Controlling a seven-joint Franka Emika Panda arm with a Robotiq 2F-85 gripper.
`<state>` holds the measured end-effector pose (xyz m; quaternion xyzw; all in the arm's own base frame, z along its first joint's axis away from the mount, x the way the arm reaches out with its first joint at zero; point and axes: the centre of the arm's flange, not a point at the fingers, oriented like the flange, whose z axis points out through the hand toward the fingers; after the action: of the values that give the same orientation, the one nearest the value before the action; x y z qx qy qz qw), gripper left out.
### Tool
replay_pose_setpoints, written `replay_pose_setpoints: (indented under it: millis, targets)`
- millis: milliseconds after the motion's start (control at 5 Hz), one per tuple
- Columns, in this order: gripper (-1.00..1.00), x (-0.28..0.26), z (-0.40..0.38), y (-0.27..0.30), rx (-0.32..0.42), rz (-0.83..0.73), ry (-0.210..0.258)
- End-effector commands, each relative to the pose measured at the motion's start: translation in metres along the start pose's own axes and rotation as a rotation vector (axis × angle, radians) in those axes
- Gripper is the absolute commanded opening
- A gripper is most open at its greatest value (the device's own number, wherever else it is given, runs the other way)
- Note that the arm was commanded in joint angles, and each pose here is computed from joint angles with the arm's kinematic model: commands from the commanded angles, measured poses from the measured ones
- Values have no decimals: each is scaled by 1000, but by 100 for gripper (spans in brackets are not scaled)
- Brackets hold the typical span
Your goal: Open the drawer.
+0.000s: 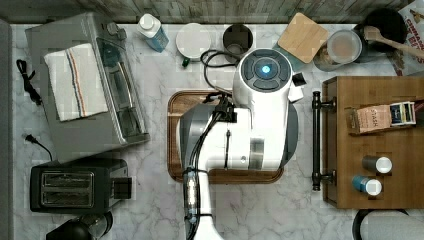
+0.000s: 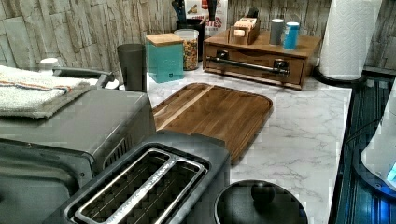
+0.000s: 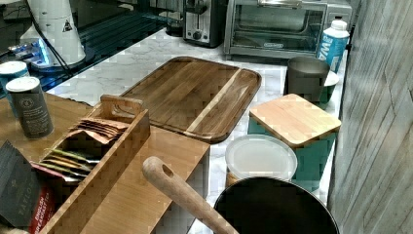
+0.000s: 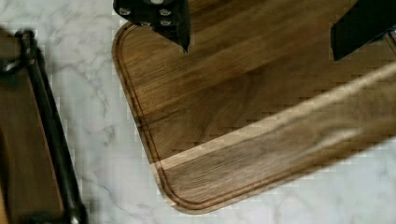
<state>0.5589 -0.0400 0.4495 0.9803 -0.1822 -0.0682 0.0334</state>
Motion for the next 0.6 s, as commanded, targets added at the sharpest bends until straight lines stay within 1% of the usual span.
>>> replay_pose_setpoints:
  millis: [200, 400, 600]
  targets:
    - [100, 2, 5, 105, -33, -277, 53]
    - [100, 1, 23, 129, -28, -316, 128]
    - [100, -9, 40, 146, -53, -345, 183]
